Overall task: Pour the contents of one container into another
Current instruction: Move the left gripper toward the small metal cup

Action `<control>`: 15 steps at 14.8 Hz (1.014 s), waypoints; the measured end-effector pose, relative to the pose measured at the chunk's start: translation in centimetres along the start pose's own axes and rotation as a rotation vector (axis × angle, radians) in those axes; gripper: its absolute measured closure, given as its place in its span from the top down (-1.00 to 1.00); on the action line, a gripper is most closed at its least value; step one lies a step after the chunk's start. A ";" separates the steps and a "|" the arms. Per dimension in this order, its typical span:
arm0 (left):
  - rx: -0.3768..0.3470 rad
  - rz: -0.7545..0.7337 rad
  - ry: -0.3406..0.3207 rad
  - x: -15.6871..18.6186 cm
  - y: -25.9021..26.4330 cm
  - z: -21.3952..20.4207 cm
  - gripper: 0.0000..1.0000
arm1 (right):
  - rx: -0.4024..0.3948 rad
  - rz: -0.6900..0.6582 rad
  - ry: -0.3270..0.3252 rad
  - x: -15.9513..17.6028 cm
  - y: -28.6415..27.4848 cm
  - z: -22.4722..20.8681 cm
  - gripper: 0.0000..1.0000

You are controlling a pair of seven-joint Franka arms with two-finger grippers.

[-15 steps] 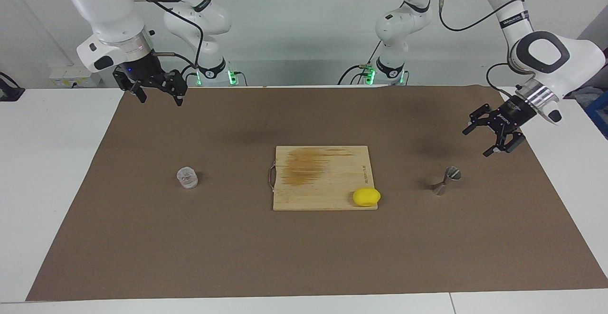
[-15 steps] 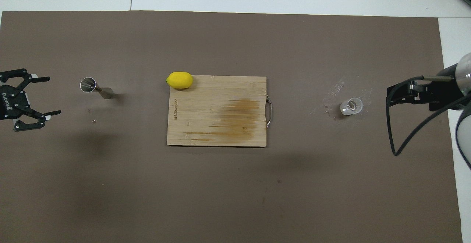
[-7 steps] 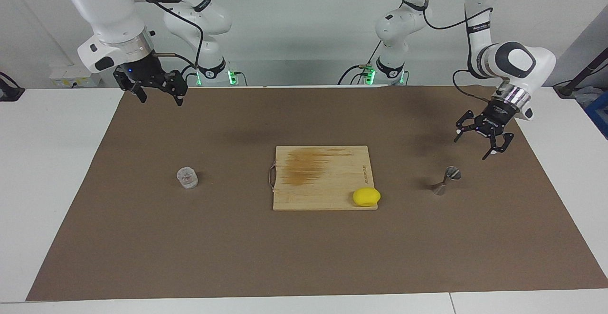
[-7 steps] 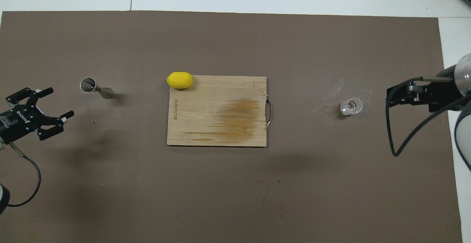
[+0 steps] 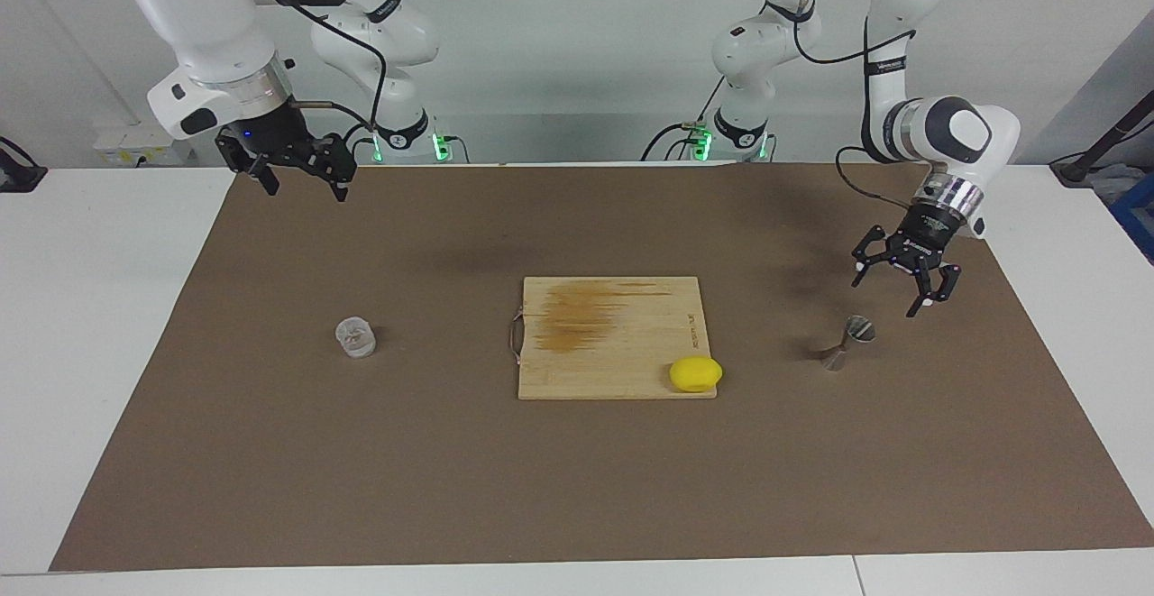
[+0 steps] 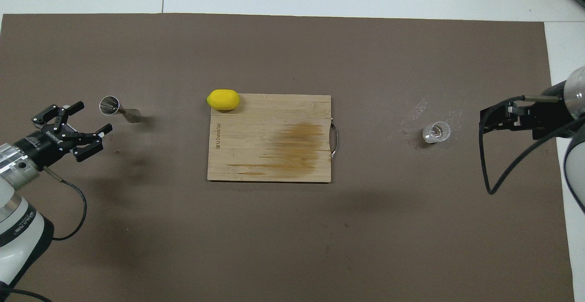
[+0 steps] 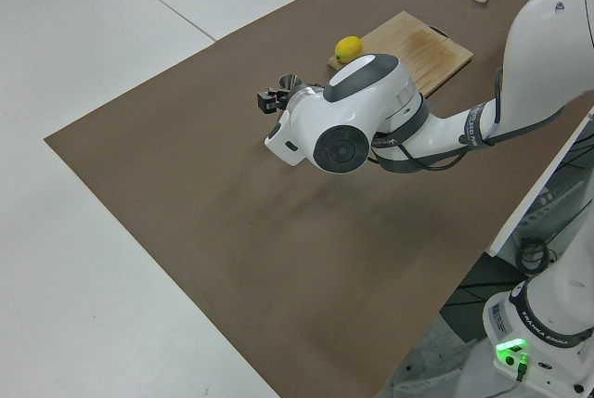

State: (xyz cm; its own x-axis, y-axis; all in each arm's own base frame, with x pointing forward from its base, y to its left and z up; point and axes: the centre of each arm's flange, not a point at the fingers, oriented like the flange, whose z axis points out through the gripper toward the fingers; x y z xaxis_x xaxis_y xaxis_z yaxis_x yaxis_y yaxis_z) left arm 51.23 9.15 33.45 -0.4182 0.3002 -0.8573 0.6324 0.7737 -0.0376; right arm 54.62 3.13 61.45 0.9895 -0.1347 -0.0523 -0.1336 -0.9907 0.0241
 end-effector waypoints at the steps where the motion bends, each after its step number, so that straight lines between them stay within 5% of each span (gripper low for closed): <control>1: -0.006 -0.009 -0.001 -0.1 -0.3 0.4 1.00 | 0.000 0.000 0.000 0.0 0.0 0.0 1.00; 15: -0.076 -0.045 -0.013 -0.1 -0.5 3.1 0.91 | 0.000 0.000 -0.002 0.0 0.0 0.1 1.00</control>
State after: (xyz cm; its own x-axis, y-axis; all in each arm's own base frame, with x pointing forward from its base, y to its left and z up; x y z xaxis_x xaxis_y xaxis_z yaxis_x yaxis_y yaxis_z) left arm 53.04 7.01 31.96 -0.4363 0.2576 -0.8621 0.5619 0.8264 -0.0375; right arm 54.60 3.13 61.37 0.9894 -0.1347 -0.0539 -0.1335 -0.9907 0.0245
